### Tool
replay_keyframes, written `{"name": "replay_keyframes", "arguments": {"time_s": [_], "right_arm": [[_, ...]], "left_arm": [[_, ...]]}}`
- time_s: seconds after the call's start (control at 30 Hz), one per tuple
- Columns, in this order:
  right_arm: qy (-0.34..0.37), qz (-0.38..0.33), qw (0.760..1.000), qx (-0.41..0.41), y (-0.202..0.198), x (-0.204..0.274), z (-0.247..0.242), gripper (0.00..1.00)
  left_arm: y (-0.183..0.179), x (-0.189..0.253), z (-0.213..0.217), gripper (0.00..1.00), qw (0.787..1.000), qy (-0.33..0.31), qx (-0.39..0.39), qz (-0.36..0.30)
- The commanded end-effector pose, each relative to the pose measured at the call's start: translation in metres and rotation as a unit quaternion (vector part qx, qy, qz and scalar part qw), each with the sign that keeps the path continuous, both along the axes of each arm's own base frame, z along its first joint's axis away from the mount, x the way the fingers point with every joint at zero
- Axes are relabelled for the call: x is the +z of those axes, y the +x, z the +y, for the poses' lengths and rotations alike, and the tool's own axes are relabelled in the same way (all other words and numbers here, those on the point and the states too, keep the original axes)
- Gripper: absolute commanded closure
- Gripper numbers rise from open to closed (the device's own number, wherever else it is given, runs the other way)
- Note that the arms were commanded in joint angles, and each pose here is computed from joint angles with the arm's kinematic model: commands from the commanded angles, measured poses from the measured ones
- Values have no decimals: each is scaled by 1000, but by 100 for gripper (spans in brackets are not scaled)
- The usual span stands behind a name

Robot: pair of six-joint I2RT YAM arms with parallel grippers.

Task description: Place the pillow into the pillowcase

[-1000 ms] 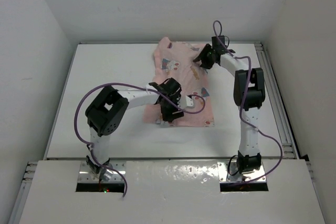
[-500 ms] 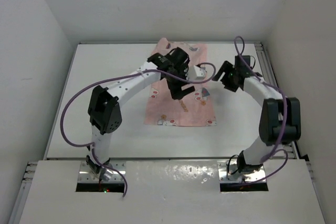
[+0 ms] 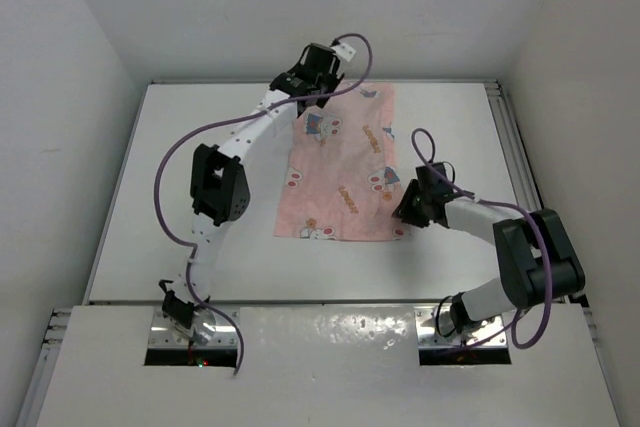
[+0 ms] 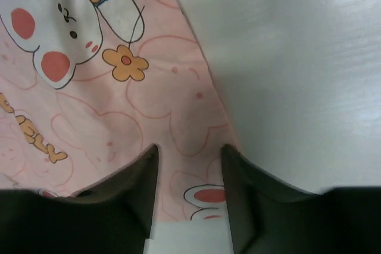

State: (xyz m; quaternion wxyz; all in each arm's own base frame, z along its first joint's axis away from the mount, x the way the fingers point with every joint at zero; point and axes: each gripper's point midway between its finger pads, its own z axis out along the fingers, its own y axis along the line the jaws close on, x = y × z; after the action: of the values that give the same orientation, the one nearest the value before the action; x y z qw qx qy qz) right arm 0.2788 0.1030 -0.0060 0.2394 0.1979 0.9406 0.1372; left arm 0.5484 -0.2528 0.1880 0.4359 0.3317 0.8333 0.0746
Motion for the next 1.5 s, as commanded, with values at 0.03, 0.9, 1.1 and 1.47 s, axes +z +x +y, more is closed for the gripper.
{"name": "replay_keyframes", "arguments": {"time_s": [0.03,0.9,1.1,1.47], "right_arm": [[10,43,997,-60,-19,-26,-13,75],[-29,91,995,-19,-57,12,-32,5],[-55,40,998,-15,-35,66,-62,1],[-65,-16,998,-15,-26,125,-94,1]], "left_arm": [[65,34,41,69,986,-74,105,-107],[109,-148,64,61,987,-54,143,-42],[95,-81,85,37,984,-32,159,-70],[35,39,133,0,974,-41,208,-78]]}}
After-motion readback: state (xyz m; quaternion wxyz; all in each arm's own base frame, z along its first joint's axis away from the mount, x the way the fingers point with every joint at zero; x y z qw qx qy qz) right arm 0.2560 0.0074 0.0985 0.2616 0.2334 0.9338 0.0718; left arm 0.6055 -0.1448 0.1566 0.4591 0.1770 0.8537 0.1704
